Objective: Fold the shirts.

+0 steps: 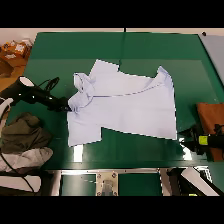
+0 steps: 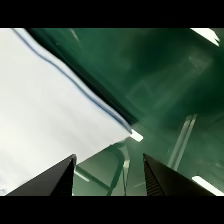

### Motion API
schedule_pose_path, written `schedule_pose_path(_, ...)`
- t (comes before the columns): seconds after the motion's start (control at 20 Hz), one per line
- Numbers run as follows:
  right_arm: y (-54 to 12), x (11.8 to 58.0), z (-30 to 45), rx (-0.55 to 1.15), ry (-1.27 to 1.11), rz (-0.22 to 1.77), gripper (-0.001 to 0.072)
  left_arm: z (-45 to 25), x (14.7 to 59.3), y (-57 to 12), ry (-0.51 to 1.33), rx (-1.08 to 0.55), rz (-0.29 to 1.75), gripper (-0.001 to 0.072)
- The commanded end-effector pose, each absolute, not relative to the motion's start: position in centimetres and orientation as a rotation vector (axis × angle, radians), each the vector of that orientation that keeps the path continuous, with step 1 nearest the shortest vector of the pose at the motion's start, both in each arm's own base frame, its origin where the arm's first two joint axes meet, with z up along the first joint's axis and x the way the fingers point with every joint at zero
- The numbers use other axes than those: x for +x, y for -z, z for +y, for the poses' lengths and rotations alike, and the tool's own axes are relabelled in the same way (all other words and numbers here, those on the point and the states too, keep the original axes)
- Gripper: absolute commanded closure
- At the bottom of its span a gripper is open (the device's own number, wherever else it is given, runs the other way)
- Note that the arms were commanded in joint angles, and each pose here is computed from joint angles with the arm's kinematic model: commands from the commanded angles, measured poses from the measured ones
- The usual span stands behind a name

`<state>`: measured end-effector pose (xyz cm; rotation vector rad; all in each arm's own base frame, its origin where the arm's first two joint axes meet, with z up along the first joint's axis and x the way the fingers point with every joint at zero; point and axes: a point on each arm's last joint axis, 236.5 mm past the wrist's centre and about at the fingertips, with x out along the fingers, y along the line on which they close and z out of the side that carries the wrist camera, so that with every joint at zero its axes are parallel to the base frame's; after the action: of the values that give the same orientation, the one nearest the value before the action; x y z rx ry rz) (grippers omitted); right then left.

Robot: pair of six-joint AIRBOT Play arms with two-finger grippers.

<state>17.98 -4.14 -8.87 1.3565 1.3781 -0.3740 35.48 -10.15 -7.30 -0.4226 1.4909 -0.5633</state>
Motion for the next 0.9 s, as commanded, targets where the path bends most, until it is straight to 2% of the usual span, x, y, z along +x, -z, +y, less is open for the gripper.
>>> schedule_pose_path(0.0,12.0,17.0,-2.3,1.365,0.429,1.380,0.0220,-10.7,35.3,7.4,0.570,-0.425,1.489,0.0679)
schedule_pose_path(0.3,11.7,24.3,-5.3,1.320,0.391,1.030,0.0221,-10.8,35.2,7.3,0.571,-0.429,1.494,0.0679)
schedule_pose_path(0.5,11.9,25.6,-3.2,1.285,0.311,1.054,0.0227,-10.9,35.2,7.2,0.575,-0.437,1.494,0.0679)
schedule_pose_path(0.55,12.1,25.6,-2.1,1.270,0.282,1.087,0.0258,-11.0,35.2,7.2,0.577,-0.442,1.492,0.0679)
schedule_pose_path(0.6,12.1,25.6,-1.2,1.257,0.256,1.111,0.0405,-11.0,35.1,7.1,0.580,-0.444,1.494,0.0679)
schedule_pose_path(0.65,11.9,25.5,-0.4,1.255,0.228,1.132,0.0466,-11.1,34.9,7.1,0.586,-0.445,1.502,0.0679)
schedule_pose_path(0.8,11.6,24.6,0.9,1.245,0.162,1.189,0.0454,-11.3,34.3,6.9,0.603,-0.448,1.523,0.0679)
schedule_pose_path(0.85,11.6,24.2,1.2,1.237,0.151,1.208,0.0477,-11.3,34.2,6.8,0.604,-0.449,1.526,0.0679)
